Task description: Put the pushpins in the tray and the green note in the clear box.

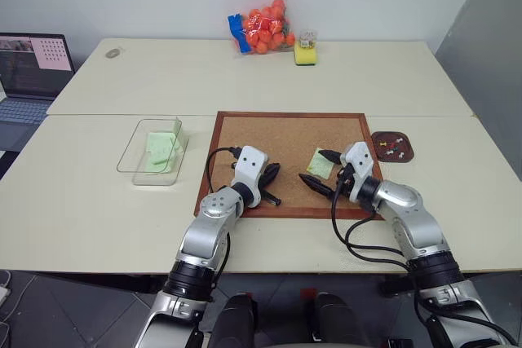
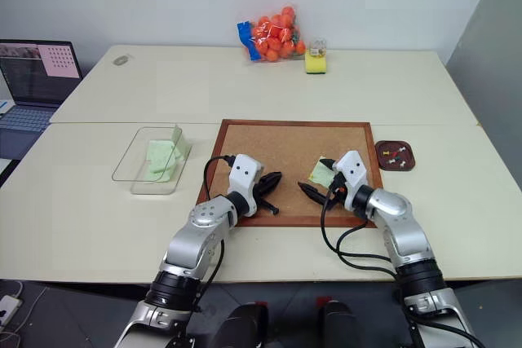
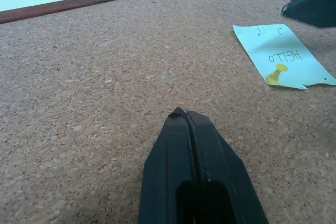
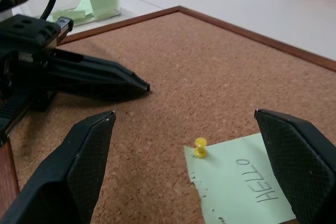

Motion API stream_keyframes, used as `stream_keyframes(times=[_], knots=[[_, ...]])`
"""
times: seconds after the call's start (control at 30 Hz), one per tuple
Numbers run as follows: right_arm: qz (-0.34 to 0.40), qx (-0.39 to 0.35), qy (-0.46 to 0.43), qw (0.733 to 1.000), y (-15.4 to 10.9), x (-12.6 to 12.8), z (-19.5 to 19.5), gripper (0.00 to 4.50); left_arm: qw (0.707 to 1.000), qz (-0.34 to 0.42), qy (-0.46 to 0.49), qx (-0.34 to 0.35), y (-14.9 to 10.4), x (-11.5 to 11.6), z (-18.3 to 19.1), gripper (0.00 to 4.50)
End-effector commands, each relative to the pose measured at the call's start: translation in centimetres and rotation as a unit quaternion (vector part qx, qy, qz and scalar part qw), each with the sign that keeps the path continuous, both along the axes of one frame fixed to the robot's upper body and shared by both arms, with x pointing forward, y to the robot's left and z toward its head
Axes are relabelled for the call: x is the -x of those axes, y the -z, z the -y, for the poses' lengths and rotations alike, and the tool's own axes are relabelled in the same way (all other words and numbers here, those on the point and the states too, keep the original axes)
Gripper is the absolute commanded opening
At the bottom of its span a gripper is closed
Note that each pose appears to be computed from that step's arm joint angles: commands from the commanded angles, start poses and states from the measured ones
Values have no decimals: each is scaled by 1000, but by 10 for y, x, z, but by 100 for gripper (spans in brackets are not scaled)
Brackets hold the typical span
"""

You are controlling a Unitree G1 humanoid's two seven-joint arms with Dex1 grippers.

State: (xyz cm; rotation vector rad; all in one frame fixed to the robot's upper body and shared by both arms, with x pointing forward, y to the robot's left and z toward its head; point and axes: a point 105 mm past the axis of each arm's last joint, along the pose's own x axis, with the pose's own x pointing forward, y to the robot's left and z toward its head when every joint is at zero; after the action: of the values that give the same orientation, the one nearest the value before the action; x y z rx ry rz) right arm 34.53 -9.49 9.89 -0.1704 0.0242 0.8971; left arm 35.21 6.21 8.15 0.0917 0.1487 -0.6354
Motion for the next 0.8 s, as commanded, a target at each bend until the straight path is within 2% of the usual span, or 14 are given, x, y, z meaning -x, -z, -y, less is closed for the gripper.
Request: stream_keyframes(times=[0.03, 0.17, 0.2, 0.23, 0.33, 0.53, 0.8], knots=[[19, 2, -15, 1000, -9, -4, -8, 449, 1000, -8, 5, -3, 6, 4, 4, 0], [14, 5, -17, 1000, -5, -5, -9, 449, 1000, -9, 4, -3, 6, 5, 4, 0], [13, 3, -17, 1000, -4, -6, -10, 413, 1000, -9, 4, -3, 6, 5, 4, 0], [10, 0, -15, 1000, -4, -7, -10, 407, 1000, -9, 4, -4, 6, 5, 4, 0], [4, -6, -9, 1000, -3, -10, -10, 334, 1000, -8, 4, -4, 6, 5, 4, 0], [-5, -14, 6, 1000, -2, -15, -7, 225, 1000, -8, 3, -4, 5, 5, 4, 0], [-5, -17, 15, 1000, -3, -18, -4, 47, 1000, -9, 2, -4, 5, 5, 4, 0]])
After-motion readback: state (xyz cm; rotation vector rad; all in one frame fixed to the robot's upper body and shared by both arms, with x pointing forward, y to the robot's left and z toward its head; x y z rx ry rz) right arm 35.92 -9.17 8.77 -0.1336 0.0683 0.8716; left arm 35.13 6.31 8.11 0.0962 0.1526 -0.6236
